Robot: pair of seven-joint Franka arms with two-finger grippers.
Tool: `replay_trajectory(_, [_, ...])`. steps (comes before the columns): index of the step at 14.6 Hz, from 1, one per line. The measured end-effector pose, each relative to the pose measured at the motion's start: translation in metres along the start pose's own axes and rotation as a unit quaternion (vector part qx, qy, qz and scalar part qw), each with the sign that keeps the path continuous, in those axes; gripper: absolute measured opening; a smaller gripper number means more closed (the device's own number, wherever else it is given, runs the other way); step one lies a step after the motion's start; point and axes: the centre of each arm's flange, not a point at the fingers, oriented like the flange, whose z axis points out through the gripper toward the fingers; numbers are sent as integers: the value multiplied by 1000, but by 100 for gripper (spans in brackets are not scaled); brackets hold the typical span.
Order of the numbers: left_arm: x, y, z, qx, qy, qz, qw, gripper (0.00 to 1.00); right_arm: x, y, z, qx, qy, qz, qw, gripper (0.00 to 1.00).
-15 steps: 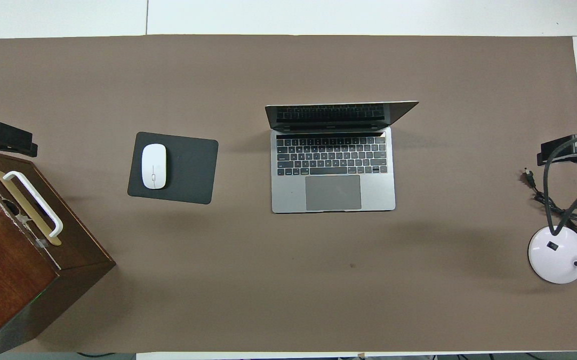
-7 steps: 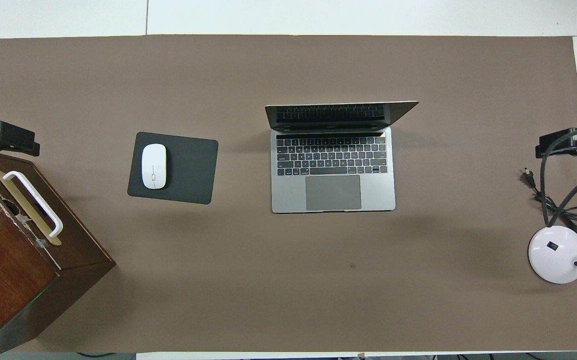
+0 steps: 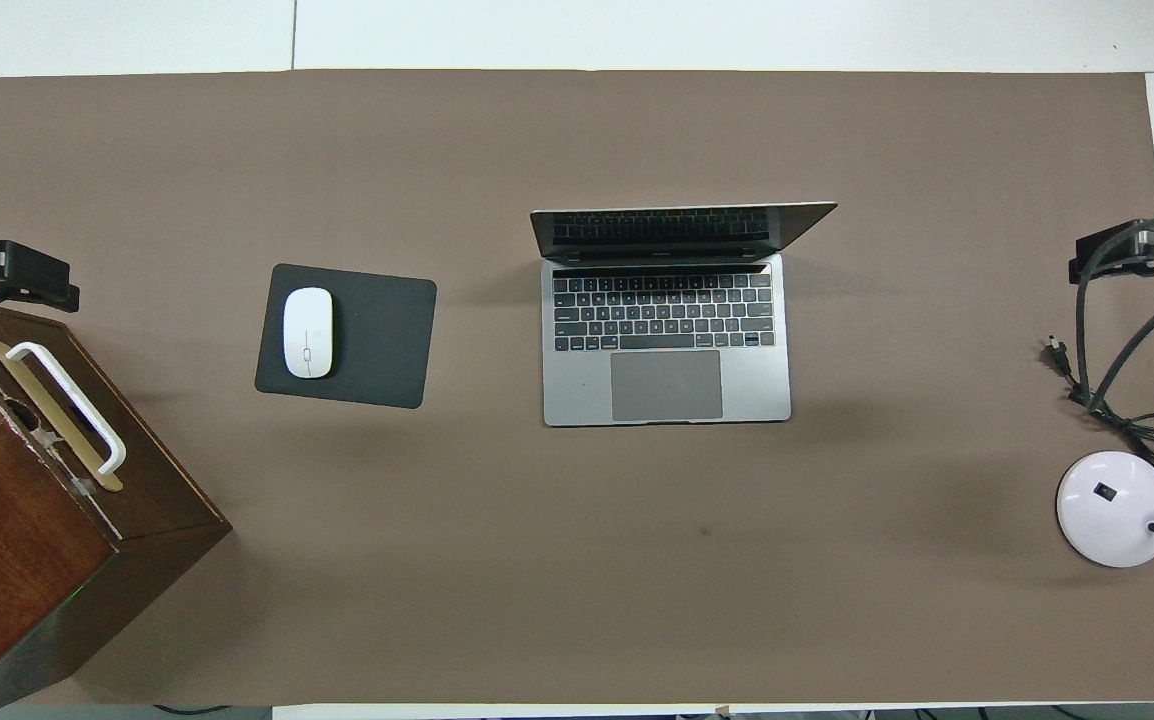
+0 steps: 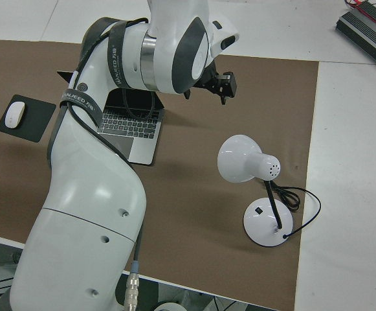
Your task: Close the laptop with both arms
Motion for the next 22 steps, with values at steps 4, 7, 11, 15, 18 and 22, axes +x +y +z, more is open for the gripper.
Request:
replay_trajectory(4, [1,-4,-1,0,7,-4,1000,30,34,9,14,-2,0,-9,1000,100])
replay_trajectory(7, [2,-4,0,0,10,-4,1000,1,61,11,30,-4,0,-9,1000,93])
replay_trajectory(11, [1,-1,8,-14,16,-5,1000,1,101,2,49,-4,9,-16,1000,90])
replay_trajectory(15, [-1,12,13,-41,25,0,999,1,126,-15,67,1,13,-28,1000,81])
replay_trajectory(18, [-4,40,21,-45,38,22,998,1,131,-32,72,2,15,-37,999,63])
replay_trajectory(22, [-13,76,47,-67,70,43,994,1,131,-35,68,2,17,-39,999,12])
